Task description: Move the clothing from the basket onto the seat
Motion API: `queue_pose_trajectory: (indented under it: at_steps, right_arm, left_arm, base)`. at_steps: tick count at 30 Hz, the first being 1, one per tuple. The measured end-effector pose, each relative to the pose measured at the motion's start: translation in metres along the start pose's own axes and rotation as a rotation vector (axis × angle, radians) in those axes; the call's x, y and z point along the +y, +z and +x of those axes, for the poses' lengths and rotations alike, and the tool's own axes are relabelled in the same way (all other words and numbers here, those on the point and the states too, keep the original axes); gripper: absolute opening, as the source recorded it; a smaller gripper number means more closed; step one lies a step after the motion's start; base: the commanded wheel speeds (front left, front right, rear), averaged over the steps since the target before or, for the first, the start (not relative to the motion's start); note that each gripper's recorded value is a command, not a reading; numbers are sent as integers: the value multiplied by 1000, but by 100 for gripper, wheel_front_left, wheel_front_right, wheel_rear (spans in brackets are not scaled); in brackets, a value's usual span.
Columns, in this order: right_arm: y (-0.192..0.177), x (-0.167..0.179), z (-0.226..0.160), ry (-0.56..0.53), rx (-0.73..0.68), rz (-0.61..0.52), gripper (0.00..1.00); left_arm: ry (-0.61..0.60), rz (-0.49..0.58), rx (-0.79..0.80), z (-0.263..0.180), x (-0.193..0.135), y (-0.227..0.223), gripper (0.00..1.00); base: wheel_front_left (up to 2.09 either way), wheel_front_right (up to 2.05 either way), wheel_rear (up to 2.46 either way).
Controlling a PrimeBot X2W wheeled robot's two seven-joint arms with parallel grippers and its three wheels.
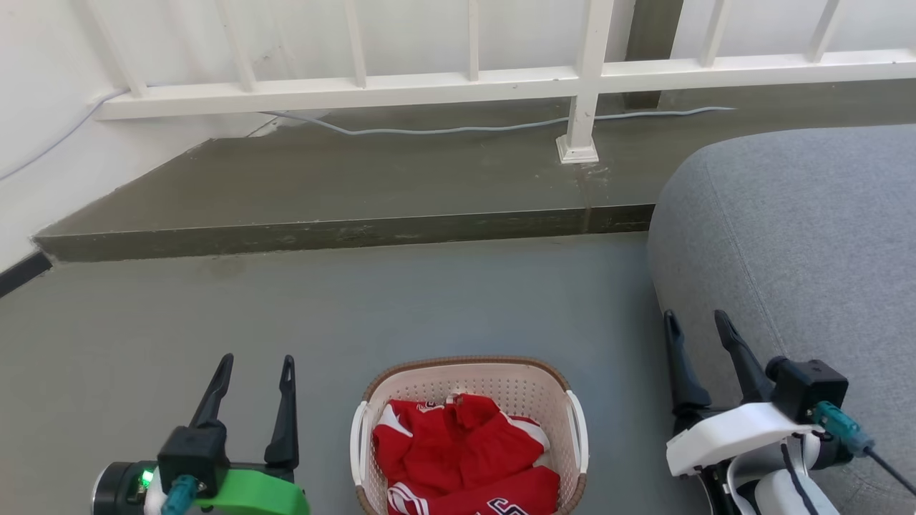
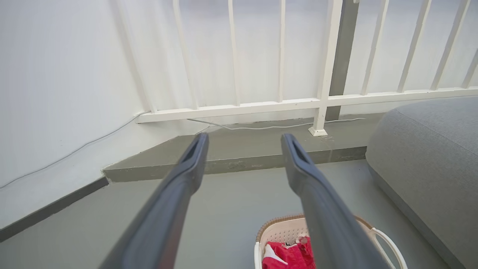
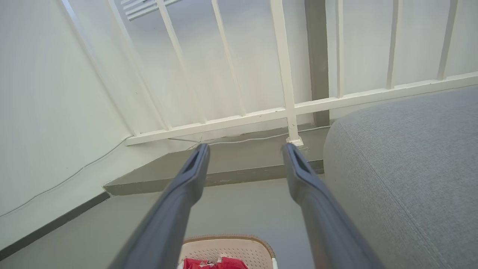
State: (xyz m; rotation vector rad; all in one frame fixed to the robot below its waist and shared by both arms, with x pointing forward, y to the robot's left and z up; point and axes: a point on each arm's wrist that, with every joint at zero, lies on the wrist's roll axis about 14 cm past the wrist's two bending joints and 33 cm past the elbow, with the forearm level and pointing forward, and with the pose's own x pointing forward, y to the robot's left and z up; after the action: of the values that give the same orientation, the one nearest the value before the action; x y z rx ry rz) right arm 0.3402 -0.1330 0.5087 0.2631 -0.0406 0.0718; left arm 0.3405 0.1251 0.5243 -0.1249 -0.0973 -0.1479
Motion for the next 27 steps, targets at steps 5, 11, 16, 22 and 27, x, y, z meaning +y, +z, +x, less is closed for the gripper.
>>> queue_pose_trajectory:
  at_steps: [5,11,16,22,27]
  right_arm:
    - [7,8,0,26,-38,-66,100]
    - [13,14,-1,45,-74,-137,100]
    - [13,14,-2,44,-71,-138,100]
    - [12,13,-2,42,-68,-138,100]
    - [11,13,-2,40,-67,-138,100]
  left_arm:
    - [-28,58,-30,-2,-9,5,100]
    - [-50,116,-46,-4,-13,6,100]
    - [-48,114,-43,-5,-13,5,100]
    - [-43,103,-33,-5,-12,2,100]
    - [-42,103,-30,-5,-11,2,100]
  base:
    - [0,0,0]
    - [0,0,0]
    - [0,0,0]
    - [0,0,0]
    - [0,0,0]
